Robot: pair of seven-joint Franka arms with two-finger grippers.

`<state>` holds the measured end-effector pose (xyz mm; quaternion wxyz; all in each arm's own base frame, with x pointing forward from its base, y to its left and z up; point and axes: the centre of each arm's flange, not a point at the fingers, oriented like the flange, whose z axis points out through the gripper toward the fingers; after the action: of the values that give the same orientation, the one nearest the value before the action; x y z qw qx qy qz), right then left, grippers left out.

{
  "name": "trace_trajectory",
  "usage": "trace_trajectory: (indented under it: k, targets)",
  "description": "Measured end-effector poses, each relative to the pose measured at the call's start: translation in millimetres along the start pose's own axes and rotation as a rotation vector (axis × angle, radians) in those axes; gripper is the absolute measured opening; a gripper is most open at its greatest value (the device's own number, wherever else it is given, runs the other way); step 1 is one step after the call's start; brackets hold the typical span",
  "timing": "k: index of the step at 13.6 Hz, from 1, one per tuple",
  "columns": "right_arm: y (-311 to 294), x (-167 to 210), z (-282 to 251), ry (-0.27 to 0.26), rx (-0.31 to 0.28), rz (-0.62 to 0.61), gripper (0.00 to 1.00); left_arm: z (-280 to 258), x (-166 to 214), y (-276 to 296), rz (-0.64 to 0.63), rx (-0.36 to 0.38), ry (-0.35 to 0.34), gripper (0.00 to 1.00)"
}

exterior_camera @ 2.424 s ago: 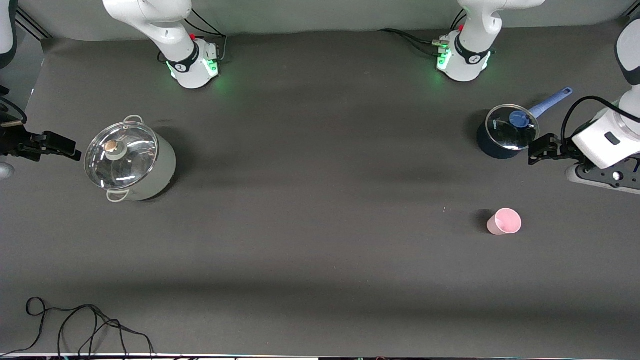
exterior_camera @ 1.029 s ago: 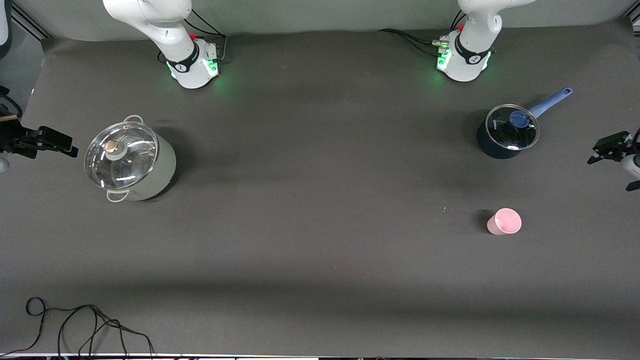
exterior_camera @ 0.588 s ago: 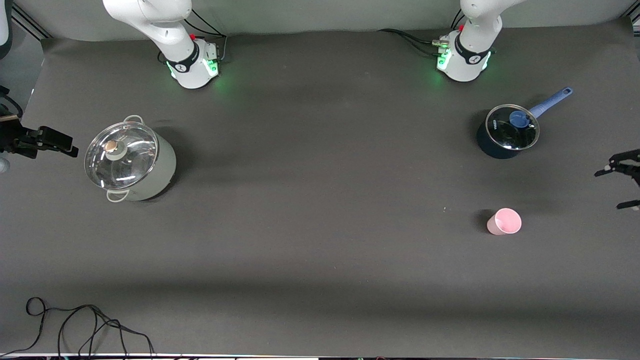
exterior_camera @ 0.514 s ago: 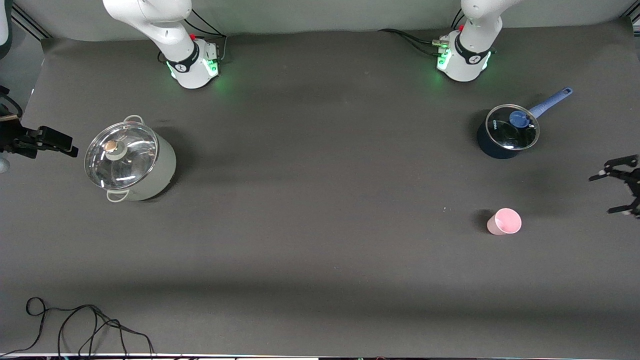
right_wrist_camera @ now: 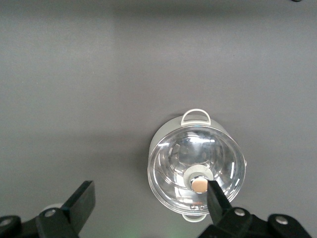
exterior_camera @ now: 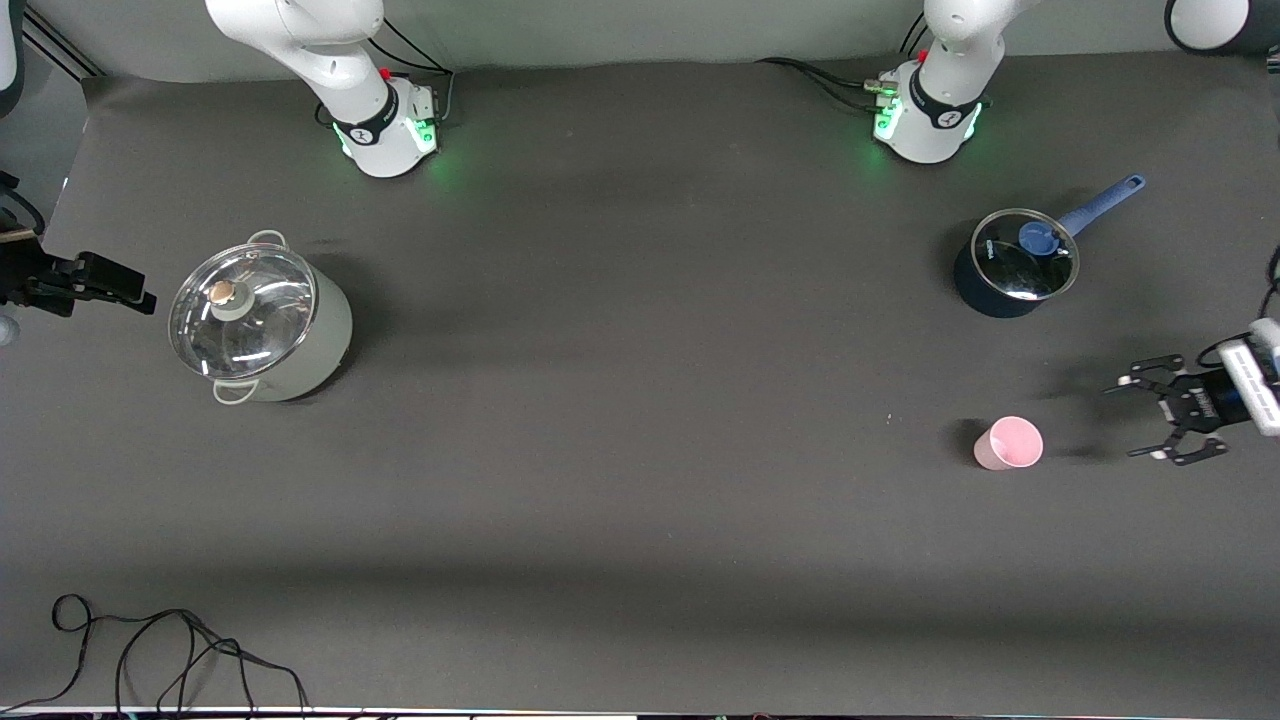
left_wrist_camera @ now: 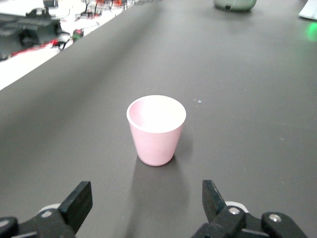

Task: Transfer pink cup from left to right arm
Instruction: 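Reach the left gripper down to the pink cup and grasp it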

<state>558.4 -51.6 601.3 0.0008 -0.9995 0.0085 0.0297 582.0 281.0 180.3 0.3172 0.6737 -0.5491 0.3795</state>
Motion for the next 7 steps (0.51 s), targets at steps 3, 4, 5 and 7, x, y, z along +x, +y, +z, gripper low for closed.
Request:
trace_trajectory:
  k: [3,4,5,7]
  targets:
    - [0,0,0,0.000,0.000,0.000,1.00,36,-30,7,0.042,-0.027,0.138,0.99]
    - [0,0,0,0.000,0.000,0.000,1.00,45,-35,6,0.051,-0.041,0.171,0.99]
    - [0,0,0,0.000,0.000,0.000,1.00,51,-37,4,0.061,-0.050,0.194,1.00]
    - [0,0,0,0.000,0.000,0.000,1.00,63,-39,-2,0.079,-0.043,0.237,1.00]
